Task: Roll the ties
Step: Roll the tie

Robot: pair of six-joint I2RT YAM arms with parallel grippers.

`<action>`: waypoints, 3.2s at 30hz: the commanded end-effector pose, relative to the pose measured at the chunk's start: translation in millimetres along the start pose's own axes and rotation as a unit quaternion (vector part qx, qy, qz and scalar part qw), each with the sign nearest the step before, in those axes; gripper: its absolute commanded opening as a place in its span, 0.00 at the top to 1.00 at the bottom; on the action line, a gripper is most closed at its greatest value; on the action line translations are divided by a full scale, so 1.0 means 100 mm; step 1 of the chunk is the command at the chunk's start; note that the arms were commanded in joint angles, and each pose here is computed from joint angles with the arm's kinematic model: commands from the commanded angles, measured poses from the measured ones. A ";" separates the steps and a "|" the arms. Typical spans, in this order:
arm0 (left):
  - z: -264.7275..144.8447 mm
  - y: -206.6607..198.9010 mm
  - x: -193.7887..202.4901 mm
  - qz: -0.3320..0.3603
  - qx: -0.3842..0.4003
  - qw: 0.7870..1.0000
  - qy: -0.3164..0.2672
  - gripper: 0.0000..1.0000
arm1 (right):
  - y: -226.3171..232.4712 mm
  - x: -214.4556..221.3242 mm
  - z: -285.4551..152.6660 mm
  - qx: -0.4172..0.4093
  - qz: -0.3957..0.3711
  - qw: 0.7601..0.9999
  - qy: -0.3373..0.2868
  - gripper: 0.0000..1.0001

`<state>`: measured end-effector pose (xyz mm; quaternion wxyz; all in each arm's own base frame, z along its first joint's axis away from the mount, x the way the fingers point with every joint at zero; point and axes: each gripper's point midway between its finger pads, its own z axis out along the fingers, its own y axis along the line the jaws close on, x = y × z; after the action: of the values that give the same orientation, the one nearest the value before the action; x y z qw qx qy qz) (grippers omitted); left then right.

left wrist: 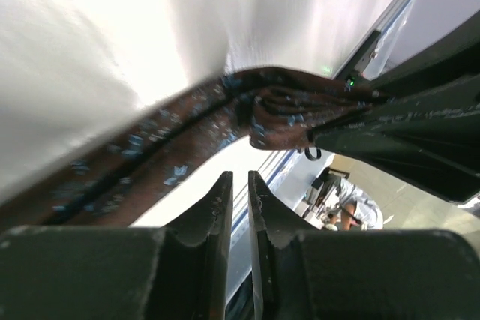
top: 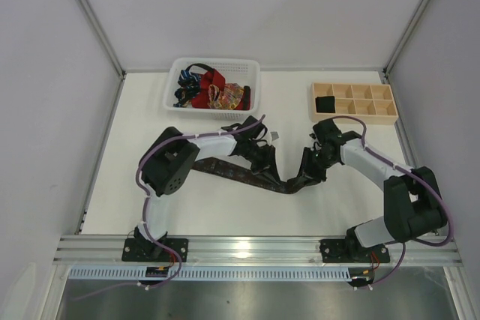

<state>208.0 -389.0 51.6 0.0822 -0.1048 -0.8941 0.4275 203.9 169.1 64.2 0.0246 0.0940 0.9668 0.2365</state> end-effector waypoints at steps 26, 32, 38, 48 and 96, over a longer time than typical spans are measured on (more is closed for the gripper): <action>-0.09 0.05 -0.03 0.001 0.032 0.999 -0.012 0.82 | 0.02 -0.06 0.02 0.213 -0.016 0.977 0.006 0.82; 0.05 -0.18 -0.02 0.012 0.058 0.998 0.001 0.82 | 0.14 -0.10 -0.01 0.216 -0.028 0.976 0.006 0.80; 0.19 -0.19 -0.14 0.002 0.054 0.999 0.006 0.82 | 0.24 -0.11 0.04 0.204 -0.031 0.978 0.010 0.77; 0.36 0.03 -0.19 -0.028 0.035 0.999 0.016 0.80 | 0.44 -0.06 0.18 0.189 -0.039 0.981 0.002 0.66; -1.08 0.53 -0.25 0.024 -0.099 0.988 -0.117 0.69 | 1.16 -0.41 0.66 0.035 -0.035 0.999 0.009 0.43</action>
<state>243.8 -284.2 43.9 0.0057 -0.0663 -0.9388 0.3380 247.2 271.0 43.3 -0.0092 0.0595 0.9893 0.1331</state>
